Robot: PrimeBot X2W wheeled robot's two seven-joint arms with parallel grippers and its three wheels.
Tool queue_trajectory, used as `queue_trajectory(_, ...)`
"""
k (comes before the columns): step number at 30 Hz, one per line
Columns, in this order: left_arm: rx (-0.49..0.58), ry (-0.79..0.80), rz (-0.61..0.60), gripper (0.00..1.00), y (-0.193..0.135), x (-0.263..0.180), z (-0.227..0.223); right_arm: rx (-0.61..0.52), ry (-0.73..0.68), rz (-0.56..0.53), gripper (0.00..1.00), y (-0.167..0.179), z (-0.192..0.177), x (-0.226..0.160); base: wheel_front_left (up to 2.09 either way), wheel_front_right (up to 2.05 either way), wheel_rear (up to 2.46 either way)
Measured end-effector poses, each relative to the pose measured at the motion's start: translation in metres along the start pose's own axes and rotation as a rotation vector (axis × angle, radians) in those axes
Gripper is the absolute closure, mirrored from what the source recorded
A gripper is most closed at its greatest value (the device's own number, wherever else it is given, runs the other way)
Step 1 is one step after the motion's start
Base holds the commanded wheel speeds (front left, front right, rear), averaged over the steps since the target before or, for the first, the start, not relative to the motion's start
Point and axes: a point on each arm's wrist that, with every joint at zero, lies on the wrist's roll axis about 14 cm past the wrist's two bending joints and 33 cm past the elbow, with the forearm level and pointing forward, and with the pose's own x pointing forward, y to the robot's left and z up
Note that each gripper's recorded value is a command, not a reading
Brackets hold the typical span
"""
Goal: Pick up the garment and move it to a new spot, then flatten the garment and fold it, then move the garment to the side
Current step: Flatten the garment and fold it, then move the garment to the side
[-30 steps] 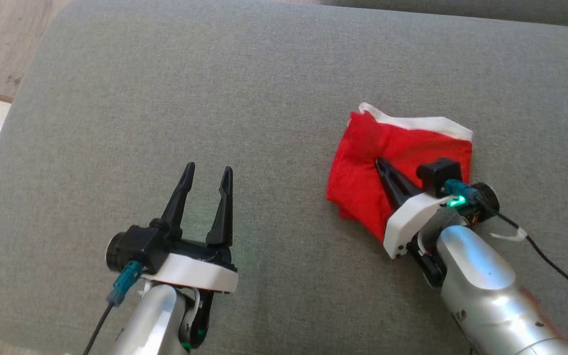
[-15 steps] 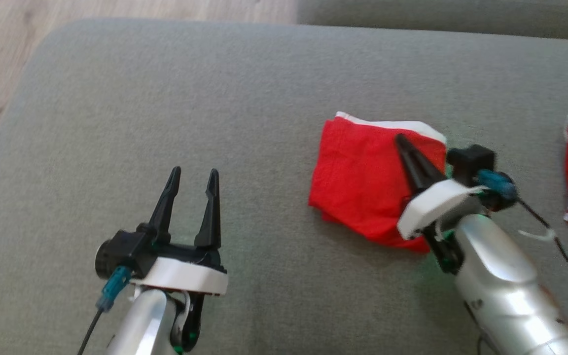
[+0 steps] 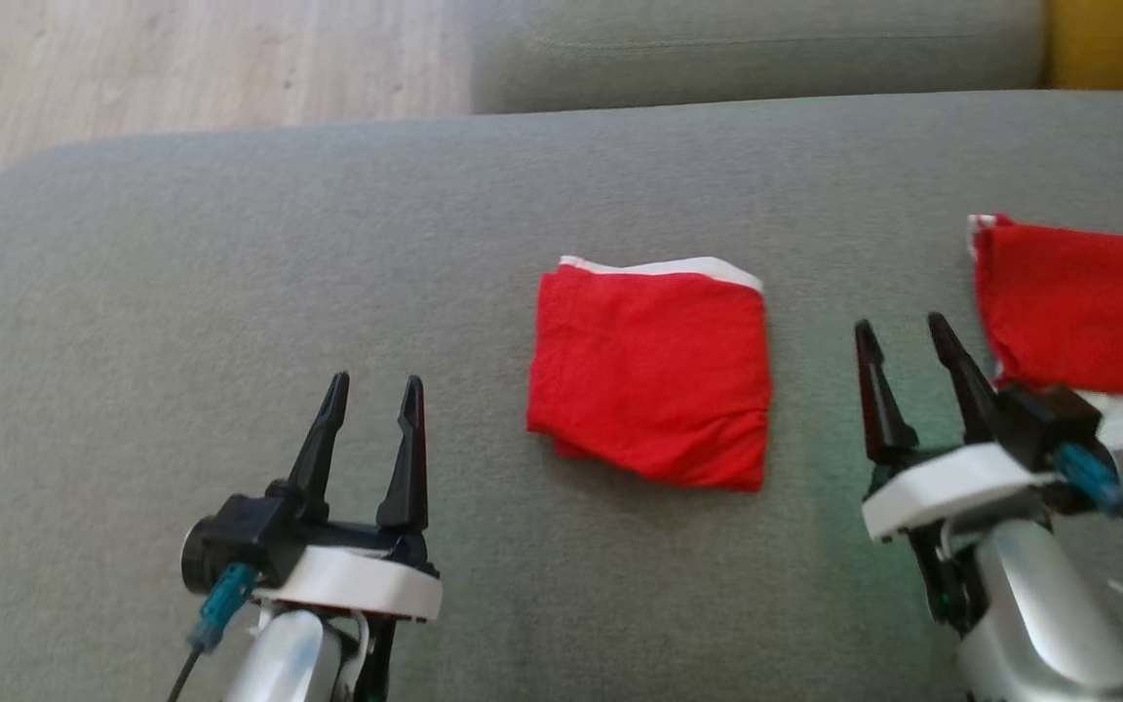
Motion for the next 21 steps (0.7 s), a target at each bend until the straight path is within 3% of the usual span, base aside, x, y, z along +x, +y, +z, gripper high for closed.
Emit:
queue_trajectory(8, 0.029, 0.016, -0.04, 0.0, -0.009, 0.0, -0.006, 0.014, -0.047, -0.151, 0.0, -0.034, 0.004, -0.043, 0.0, 0.0, 0.0)
queue_trajectory(21, 0.035, 0.045, -0.032, 0.0, -0.001, -0.004, -0.016, 0.037, -0.031, -0.11, 0.0, -0.019, 0.003, -0.035, 0.0, 0.0, 0.0)
